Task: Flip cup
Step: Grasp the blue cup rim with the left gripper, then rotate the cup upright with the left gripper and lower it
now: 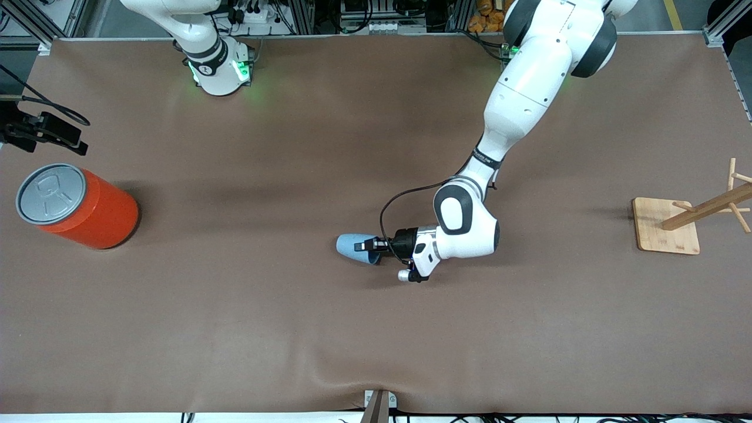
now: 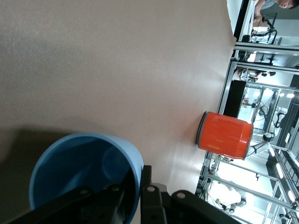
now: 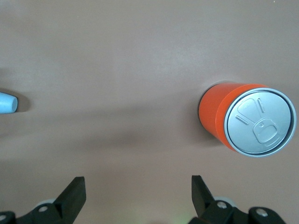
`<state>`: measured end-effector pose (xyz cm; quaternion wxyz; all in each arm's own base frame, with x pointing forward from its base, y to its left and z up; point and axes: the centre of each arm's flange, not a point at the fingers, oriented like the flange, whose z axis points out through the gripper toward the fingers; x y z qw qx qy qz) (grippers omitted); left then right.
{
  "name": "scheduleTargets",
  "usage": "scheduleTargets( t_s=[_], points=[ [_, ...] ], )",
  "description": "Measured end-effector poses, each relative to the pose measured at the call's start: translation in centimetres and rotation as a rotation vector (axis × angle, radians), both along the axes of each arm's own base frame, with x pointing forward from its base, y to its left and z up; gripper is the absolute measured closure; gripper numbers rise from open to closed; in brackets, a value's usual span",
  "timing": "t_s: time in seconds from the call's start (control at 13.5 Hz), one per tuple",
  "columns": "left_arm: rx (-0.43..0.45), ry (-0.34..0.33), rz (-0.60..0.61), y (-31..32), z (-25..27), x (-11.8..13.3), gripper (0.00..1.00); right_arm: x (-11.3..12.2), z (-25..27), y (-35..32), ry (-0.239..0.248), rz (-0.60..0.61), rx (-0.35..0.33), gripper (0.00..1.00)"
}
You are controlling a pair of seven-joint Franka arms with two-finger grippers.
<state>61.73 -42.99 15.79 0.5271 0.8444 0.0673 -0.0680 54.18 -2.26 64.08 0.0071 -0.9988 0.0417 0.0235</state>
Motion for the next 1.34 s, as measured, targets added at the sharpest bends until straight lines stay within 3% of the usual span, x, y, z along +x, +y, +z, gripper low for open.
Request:
scheduleTargets(
  t_s=[0.3, 0.74, 0.96, 1.34],
  points=[
    [-0.023, 0.055, 0.038, -0.5, 5.5, 1.2, 0.93, 0.0, 0.0, -0.1, 0.000, -0.001, 0.000, 0.00],
    [0.170, 0.027, -0.073, 3.2, 17.7, 3.1, 0.93, 0.0, 0.0, -0.1, 0.001, -0.002, 0.000, 0.00],
    [0.409, -0.045, -0.144, 9.9, 22.1, 3.6, 0.93, 0.0, 0.0, -0.1, 0.000, -0.002, 0.000, 0.00],
    [0.771, -0.153, -0.206, 18.0, 22.0, 0.5, 0.93, 0.0, 0.1, -0.1, 0.000, -0.002, 0.000, 0.00]
  ],
)
